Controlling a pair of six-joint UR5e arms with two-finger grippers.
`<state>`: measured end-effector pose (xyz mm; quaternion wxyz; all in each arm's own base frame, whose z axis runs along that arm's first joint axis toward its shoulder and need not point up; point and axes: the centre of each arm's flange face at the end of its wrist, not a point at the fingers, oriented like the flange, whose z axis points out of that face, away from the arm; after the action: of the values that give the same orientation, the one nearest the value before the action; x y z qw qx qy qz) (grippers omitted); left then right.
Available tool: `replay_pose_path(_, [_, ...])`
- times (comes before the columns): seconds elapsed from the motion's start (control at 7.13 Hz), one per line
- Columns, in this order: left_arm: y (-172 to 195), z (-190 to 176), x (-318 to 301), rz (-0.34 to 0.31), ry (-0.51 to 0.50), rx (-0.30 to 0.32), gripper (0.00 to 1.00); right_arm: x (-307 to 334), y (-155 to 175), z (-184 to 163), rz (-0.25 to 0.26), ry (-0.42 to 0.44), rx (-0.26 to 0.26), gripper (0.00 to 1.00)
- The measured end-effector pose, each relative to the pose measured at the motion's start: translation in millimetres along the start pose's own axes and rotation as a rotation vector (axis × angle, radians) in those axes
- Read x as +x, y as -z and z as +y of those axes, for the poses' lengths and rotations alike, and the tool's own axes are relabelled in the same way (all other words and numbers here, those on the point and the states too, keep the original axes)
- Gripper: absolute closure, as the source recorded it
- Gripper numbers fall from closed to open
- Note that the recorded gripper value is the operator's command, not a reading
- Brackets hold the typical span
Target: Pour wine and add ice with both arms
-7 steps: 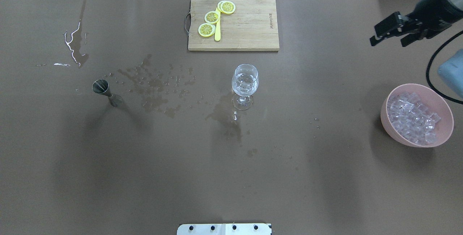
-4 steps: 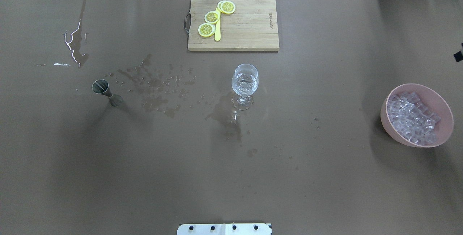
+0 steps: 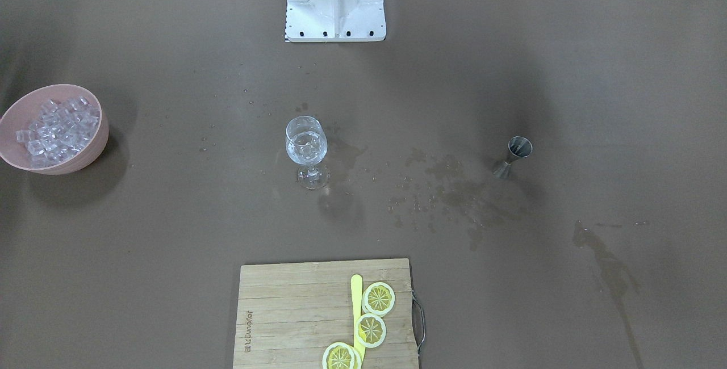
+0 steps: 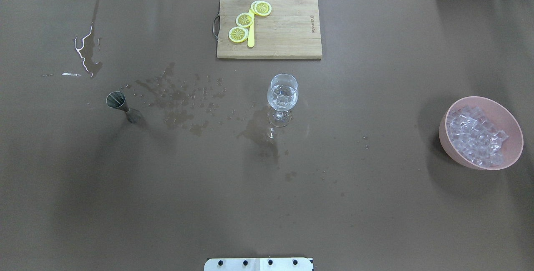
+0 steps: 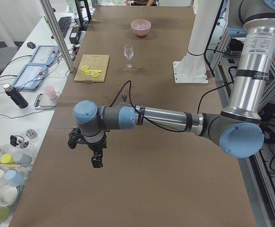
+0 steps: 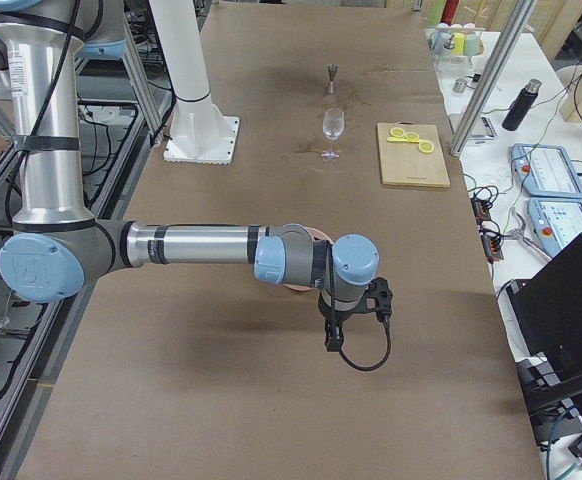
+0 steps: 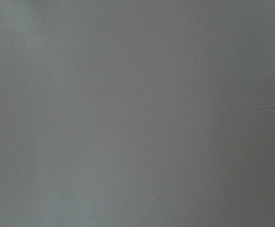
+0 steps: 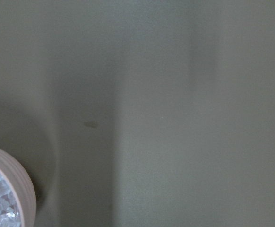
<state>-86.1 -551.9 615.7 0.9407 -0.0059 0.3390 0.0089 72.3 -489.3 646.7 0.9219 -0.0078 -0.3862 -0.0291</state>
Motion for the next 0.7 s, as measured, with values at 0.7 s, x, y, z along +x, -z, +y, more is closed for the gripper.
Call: replay_pose_path(0.7, [-19.3, 18.1, -15.1, 0.005, 0.027, -0.033, 0.02, 2.8, 32.4, -6.8, 0.007, -0.051, 0.01, 0.0])
